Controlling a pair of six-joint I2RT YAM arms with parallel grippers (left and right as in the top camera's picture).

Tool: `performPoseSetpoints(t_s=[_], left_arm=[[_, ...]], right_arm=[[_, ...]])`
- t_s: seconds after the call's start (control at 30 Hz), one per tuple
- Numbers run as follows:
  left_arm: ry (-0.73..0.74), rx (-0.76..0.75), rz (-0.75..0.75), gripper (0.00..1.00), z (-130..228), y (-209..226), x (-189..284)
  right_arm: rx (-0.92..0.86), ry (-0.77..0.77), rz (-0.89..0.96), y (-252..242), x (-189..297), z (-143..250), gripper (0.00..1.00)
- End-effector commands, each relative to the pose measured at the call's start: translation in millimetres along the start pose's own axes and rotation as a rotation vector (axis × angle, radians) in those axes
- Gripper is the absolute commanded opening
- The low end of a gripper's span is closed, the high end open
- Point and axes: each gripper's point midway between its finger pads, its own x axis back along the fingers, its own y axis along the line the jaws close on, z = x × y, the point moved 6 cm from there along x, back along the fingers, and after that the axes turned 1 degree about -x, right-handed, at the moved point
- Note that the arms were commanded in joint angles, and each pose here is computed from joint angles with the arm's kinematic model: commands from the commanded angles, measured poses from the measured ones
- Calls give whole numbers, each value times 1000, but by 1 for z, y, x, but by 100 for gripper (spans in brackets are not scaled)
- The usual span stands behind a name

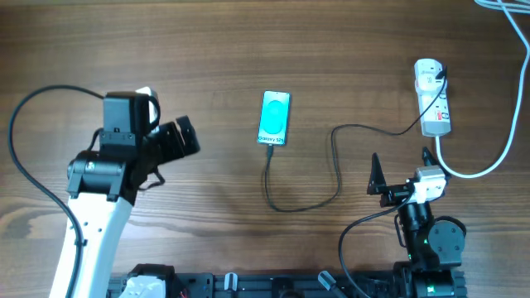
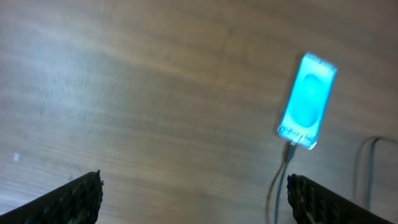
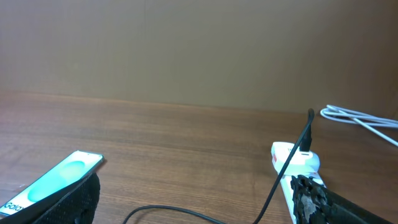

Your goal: Plug charger to phone and switch on socket

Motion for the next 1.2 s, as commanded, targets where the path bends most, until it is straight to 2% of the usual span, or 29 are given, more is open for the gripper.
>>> performPoseSetpoints(t_s=[0.0,0.13,0.33,0.6,0.73,1.0,1.17], left_arm=[[-33,5,15,100,5,3,13],[-54,0,22,100,11,4,19],[-80,0,33,100,30,12,5],[-203,-13,86,100,44,17,5],[-277,-125,155,100,47,12,8],[-367,-132,192,100,62,16,5],[-487,-141,233,100,69,18,21]], right_arm=[[-17,-7,6,0,0,-1,100],[-17,-7,6,0,0,-1,100],[-17,-7,6,0,0,-1,100],[-17,-7,6,0,0,-1,100],[-17,-7,6,0,0,-1,100],[-17,-7,6,0,0,-1,100],[-17,-7,6,0,0,-1,100]])
